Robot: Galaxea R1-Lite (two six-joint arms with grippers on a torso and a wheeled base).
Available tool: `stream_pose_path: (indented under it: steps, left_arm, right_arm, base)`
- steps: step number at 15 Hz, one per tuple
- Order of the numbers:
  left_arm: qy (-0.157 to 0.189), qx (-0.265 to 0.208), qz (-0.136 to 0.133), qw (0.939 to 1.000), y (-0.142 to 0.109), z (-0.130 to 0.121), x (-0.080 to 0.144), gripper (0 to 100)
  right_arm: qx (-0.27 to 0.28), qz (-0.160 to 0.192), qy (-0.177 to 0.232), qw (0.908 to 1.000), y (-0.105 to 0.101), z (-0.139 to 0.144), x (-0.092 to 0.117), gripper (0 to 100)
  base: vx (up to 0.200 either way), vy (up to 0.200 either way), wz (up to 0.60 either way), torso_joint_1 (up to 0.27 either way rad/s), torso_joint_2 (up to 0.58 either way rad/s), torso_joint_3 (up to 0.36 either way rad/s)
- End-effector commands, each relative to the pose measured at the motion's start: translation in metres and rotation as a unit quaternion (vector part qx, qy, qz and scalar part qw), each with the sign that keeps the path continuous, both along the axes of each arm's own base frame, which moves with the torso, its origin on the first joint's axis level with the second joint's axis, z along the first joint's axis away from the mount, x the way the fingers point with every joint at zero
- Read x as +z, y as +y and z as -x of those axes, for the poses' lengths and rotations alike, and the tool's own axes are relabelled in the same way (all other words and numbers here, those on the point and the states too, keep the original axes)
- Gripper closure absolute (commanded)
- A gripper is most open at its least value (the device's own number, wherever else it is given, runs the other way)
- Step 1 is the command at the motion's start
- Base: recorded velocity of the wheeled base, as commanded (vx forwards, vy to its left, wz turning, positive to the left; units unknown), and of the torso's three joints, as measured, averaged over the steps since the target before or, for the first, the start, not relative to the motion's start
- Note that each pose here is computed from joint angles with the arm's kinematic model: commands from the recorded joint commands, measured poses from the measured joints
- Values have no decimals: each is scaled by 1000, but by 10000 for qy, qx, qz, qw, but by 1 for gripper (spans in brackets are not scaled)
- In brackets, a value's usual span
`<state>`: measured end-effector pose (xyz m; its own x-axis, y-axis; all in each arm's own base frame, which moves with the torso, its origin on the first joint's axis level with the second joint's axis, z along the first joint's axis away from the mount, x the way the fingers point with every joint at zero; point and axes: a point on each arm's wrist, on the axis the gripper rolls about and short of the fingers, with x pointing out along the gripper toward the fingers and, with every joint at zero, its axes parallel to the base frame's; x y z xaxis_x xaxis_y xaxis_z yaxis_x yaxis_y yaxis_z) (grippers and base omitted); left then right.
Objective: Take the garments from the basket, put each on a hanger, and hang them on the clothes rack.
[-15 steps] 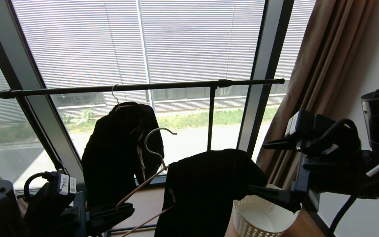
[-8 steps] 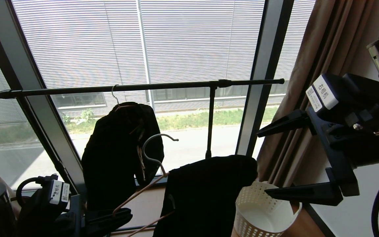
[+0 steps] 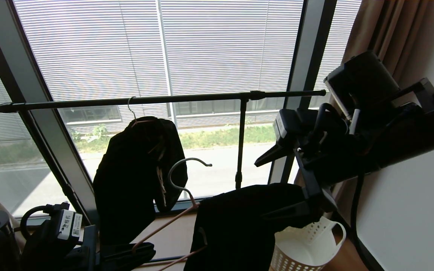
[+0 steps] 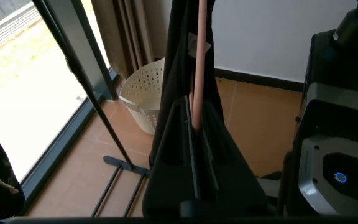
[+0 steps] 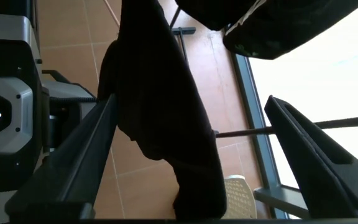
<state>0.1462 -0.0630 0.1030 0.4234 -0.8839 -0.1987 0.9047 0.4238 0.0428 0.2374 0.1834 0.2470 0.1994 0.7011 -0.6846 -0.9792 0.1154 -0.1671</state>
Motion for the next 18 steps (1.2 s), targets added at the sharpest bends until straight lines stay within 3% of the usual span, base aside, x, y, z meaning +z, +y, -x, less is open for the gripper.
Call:
stream_pose_path:
  steps: [1,13,14,18]
  left_arm:
    - [6,0,-2,10000,0,0,0,100]
    - [-1,4,-13,10000,0,0,-1,100]
    - [20,7,-9,10000,0,-1,-1,100]
    - [6,-8,-2,10000,0,0,0,100]
  right_arm:
    - [50,161,217,9996,11,-10,-18,0]
    - [196,297,378,9987,30,-18,-34,0]
    - [196,306,390,9986,30,-18,-35,100]
    - [191,310,401,9985,30,-18,-35,100]
  base:
    - [0,0,0,0,0,0]
    - [0,0,0,0,0,0]
    - [0,0,0,0,0,0]
    - [0,0,0,0,0,0]
